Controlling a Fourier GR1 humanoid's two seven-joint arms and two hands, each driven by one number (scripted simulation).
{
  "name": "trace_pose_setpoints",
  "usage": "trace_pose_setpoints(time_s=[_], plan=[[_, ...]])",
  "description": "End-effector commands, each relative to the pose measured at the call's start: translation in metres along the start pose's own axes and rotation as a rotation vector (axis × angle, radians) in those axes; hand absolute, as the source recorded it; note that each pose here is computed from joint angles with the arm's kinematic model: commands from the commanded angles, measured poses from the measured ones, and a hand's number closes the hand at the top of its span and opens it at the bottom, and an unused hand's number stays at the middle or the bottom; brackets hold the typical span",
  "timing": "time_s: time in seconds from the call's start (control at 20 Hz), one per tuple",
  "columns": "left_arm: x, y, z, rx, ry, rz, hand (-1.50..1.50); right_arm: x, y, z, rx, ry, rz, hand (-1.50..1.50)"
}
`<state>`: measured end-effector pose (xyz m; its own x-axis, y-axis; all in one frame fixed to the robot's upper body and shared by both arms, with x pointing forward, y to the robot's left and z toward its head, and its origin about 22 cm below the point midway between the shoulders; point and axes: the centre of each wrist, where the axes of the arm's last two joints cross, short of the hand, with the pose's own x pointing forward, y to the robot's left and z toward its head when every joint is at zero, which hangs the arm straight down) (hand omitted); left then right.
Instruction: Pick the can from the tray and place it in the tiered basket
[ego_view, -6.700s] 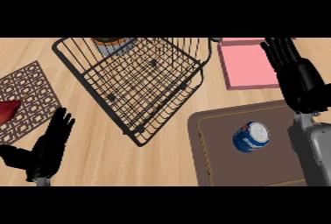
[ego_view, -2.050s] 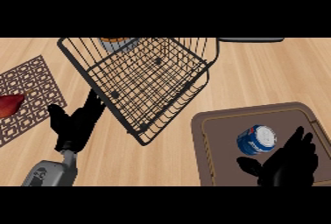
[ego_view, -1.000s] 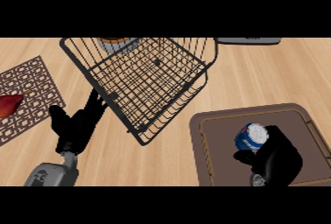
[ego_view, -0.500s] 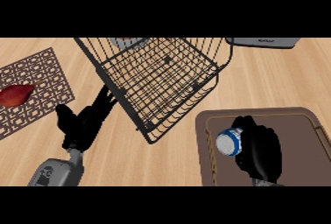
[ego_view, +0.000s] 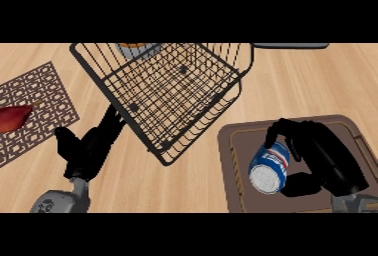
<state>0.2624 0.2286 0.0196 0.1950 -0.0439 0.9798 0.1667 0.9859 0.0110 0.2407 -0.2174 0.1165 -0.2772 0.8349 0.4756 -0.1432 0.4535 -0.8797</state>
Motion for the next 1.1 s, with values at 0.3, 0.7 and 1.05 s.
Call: trace_pose_setpoints(time_s=[0.3, 0.7, 1.05], plan=[[-0.001, 0.002, -0.006, 0.0, -0.014, 0.015, 0.0, -0.004, -0.173, 0.001, -0.135, -0.27, -0.148, 1.5], [0.008, -0.002, -0.006, 0.0, -0.023, -0.01, 0.0, 0.07, -0.216, -0.041, -0.147, -0.28, -0.121, 1.5], [0.004, -0.016, -0.001, -0.019, -0.017, 0.004, 0.0, 0.135, -0.221, -0.073, -0.105, -0.264, -0.065, 1.5]])
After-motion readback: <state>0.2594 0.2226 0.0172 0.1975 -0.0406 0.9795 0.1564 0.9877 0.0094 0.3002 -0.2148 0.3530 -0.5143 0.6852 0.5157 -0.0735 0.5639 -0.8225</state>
